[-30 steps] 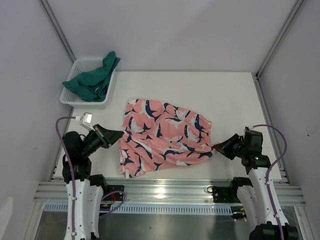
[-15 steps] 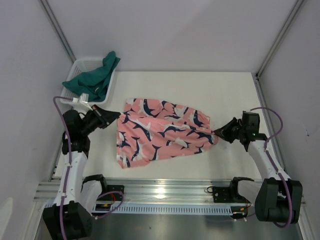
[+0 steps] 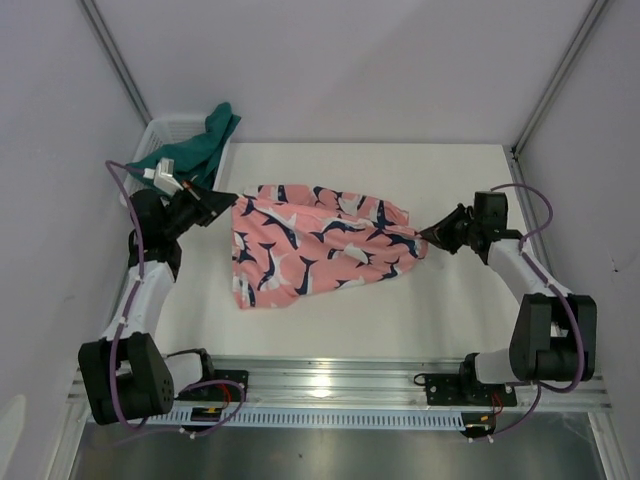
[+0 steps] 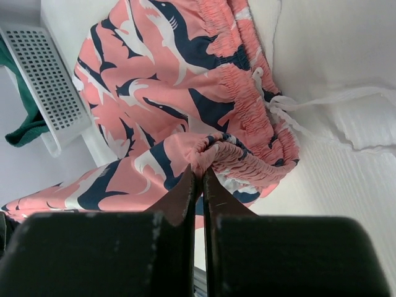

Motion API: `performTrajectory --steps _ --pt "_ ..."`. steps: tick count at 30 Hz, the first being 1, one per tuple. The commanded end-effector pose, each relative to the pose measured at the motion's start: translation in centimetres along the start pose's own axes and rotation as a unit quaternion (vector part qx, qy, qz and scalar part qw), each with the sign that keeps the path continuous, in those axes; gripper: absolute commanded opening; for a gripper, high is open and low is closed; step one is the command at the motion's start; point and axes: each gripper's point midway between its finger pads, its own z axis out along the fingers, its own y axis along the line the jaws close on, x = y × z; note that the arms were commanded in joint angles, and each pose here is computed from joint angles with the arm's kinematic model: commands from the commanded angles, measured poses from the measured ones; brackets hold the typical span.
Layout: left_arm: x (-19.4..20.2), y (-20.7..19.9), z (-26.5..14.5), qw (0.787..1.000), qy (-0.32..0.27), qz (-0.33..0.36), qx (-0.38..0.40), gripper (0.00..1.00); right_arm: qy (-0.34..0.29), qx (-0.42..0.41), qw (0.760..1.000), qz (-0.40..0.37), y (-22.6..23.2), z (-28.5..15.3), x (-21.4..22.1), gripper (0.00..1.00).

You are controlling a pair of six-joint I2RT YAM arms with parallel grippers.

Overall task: Fold and stack the shorts
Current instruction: Fold the shorts

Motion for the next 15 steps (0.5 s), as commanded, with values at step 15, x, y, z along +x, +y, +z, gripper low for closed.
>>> performTrajectory --steps 15 --pt "-3.6 -6.6 -0.8 0.99 -0.08 0.083 0.077 0.0 -0.042 -0.021 0.998 -0.051 2.9 -0.7 -1.4 0.0"
